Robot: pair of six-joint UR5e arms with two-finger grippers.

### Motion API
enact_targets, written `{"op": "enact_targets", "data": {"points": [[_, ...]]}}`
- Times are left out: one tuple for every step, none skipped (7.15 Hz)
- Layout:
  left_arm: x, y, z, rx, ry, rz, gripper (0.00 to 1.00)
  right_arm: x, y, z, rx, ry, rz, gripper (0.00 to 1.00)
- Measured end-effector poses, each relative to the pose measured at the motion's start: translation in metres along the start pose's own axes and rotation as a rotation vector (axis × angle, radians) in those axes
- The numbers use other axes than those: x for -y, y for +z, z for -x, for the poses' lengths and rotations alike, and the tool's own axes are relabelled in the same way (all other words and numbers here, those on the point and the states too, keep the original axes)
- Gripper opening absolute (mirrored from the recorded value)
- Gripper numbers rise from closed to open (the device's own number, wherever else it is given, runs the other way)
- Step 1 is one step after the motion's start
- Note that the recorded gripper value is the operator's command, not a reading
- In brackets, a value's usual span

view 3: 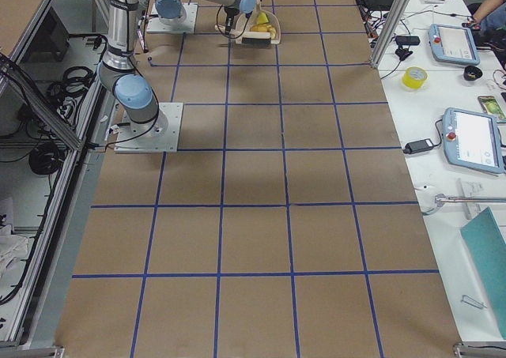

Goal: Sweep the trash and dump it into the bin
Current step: 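Sweep the yellow potato toy into the dustpan with the brush, then carry the dustpan over the bin with the left gripper while the right returns the brush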

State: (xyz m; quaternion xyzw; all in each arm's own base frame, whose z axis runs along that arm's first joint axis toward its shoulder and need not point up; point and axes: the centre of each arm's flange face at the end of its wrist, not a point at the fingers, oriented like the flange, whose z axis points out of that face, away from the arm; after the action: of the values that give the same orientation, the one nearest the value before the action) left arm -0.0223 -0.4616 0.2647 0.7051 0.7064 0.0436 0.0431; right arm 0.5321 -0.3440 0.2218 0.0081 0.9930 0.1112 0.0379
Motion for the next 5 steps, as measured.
{"op": "enact_targets", "data": {"points": [[-0.002, 0.000, 0.000, 0.001, -0.002, -0.003, 0.00, -0.002, -0.001, 0.001, -0.006, -0.066, -0.007, 0.04], [-0.003, 0.000, 0.001, 0.005, -0.006, -0.007, 0.00, -0.001, -0.005, -0.001, -0.026, -0.095, -0.027, 0.03], [-0.004, 0.000, 0.002, 0.009, -0.009, -0.016, 0.00, 0.003, -0.014, -0.010, -0.058, -0.097, -0.054, 0.03], [-0.003, 0.000, 0.004, 0.013, -0.011, -0.030, 0.00, 0.009, -0.028, -0.025, -0.094, -0.096, -0.066, 0.03], [-0.003, 0.000, 0.005, 0.017, -0.013, -0.042, 0.00, 0.018, -0.046, -0.044, -0.122, -0.103, -0.067, 0.03]]}}
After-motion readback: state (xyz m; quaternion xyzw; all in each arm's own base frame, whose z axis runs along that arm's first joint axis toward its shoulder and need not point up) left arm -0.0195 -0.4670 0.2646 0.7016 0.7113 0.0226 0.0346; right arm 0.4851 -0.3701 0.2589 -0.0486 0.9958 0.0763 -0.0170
